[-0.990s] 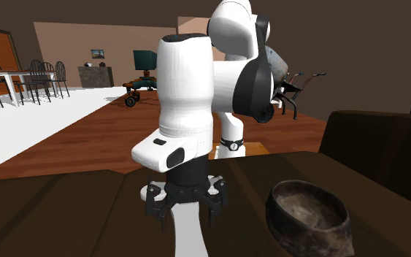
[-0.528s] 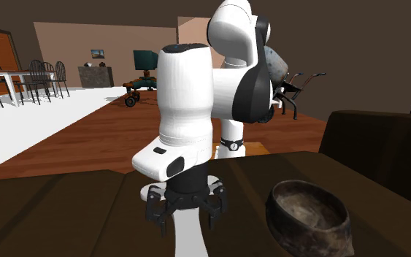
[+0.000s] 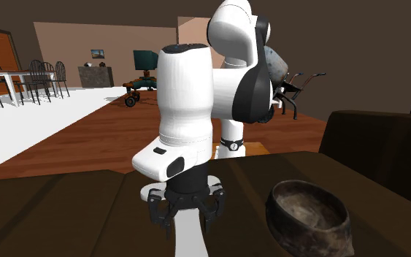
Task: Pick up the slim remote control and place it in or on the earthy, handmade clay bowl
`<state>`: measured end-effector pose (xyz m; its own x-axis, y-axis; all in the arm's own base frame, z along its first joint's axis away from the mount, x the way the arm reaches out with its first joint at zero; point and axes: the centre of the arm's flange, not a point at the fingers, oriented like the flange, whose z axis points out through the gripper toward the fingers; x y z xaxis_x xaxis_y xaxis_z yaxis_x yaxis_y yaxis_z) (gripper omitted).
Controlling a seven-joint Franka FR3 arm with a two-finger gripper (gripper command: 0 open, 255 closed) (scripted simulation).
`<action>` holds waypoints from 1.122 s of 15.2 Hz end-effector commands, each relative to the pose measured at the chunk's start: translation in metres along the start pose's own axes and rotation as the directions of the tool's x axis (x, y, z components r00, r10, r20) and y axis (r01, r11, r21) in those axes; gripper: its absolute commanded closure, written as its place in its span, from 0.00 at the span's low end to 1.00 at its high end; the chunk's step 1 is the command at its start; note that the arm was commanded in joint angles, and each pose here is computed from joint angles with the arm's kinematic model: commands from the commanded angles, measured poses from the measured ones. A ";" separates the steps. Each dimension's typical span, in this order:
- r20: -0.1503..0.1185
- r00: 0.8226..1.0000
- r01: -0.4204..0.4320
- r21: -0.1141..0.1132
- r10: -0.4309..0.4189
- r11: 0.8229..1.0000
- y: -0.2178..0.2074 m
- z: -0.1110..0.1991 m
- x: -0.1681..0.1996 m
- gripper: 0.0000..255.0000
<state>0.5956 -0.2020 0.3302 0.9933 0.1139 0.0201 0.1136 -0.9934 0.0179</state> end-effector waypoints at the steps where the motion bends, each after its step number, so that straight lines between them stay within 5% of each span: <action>1: 0.000 1.000 0.000 0.000 0.000 1.000 0.000 0.000 0.000 1.00; 17: 0.000 1.000 0.000 0.000 0.000 1.000 0.001 -0.069 0.001 1.00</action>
<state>0.5959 -0.2013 0.3932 0.9933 0.1138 0.0207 0.1134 -0.9934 0.0181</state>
